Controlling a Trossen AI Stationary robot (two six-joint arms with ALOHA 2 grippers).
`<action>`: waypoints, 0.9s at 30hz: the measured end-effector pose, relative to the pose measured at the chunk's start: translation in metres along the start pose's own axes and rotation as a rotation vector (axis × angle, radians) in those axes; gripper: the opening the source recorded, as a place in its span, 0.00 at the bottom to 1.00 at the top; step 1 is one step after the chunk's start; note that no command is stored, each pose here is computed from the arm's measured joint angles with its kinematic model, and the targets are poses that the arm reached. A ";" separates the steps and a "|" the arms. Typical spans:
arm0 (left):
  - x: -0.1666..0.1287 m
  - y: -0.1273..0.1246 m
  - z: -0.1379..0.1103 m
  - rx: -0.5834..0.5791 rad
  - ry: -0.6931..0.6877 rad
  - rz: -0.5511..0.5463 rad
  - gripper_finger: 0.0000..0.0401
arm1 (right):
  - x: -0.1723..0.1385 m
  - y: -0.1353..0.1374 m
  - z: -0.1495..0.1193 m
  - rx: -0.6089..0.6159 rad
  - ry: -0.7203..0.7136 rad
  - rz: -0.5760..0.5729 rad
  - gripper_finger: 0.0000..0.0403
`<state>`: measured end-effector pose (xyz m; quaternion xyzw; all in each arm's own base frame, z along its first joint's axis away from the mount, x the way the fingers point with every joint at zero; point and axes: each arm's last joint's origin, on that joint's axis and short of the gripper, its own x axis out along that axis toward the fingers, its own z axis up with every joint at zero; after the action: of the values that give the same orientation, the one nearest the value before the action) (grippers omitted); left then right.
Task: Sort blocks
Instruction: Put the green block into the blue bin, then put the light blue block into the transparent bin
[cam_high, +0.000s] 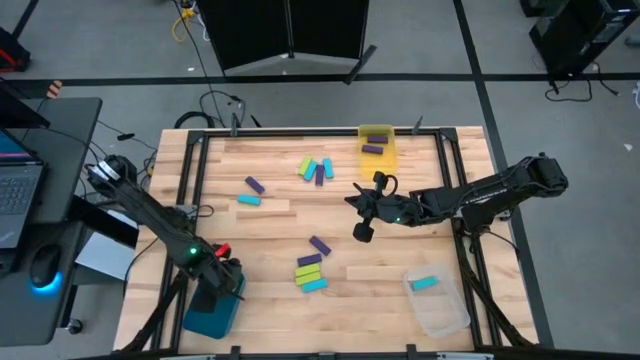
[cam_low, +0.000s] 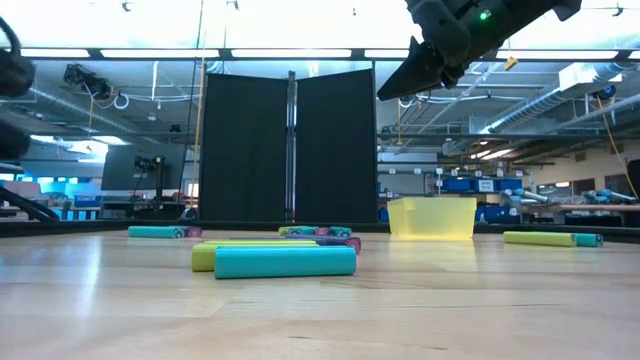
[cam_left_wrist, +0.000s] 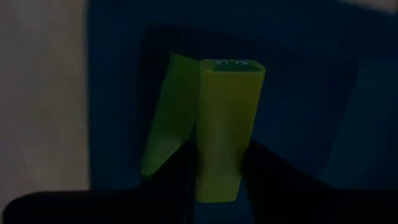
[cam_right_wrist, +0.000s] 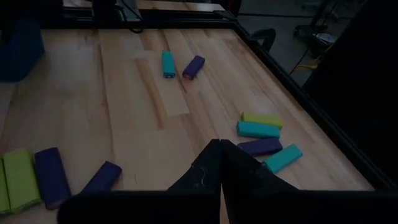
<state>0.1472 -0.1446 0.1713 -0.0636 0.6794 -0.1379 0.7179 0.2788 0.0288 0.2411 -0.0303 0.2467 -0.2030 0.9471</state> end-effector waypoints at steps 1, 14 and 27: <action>0.002 0.001 -0.001 0.000 -0.001 -0.006 0.27 | 0.000 0.000 0.000 0.000 0.000 -0.001 0.03; 0.007 0.004 -0.003 -0.002 -0.009 0.003 0.40 | 0.001 -0.002 0.001 0.010 -0.006 -0.008 0.04; -0.001 0.003 0.002 -0.088 0.001 0.001 0.41 | 0.001 -0.002 0.001 0.001 -0.006 -0.008 0.04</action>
<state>0.1496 -0.1419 0.1717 -0.0946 0.6853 -0.1078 0.7140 0.2794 0.0262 0.2419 -0.0314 0.2437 -0.2067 0.9471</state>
